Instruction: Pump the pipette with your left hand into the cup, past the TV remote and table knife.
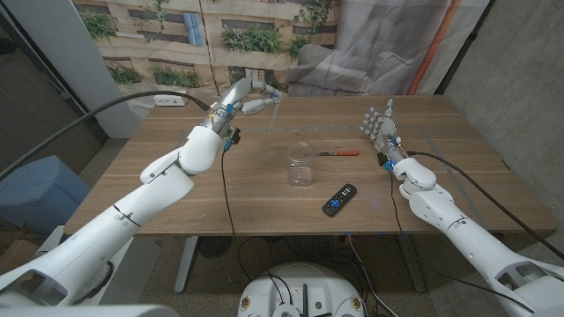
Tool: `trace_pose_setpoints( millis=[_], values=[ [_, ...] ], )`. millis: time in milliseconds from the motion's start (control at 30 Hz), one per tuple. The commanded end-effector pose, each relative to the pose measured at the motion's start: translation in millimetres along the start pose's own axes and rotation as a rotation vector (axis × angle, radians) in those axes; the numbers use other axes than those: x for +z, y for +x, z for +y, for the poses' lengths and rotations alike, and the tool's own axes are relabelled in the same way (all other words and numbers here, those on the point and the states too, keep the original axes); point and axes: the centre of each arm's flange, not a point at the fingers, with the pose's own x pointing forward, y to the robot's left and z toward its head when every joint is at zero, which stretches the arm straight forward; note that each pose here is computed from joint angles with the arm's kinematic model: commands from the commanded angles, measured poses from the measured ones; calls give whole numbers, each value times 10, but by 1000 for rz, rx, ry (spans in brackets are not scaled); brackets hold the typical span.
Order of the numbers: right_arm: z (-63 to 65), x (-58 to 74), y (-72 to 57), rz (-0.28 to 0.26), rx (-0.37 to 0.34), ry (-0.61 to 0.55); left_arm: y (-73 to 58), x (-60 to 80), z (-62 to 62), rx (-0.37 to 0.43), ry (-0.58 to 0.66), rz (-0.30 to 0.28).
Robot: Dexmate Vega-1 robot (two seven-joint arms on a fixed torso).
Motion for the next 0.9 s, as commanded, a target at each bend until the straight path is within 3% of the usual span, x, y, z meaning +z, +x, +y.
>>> trace_pose_setpoints(
  millis=[33,433,900],
  values=[
    [1,1,1,0,0,0,-44,-175,-126,15,-41,23],
    [1,2,2,0,0,0,-165,-366,-262,24,-80,42],
    [2,3,2,0,0,0,-236,-574,-304,36,-78,68]
  ],
)
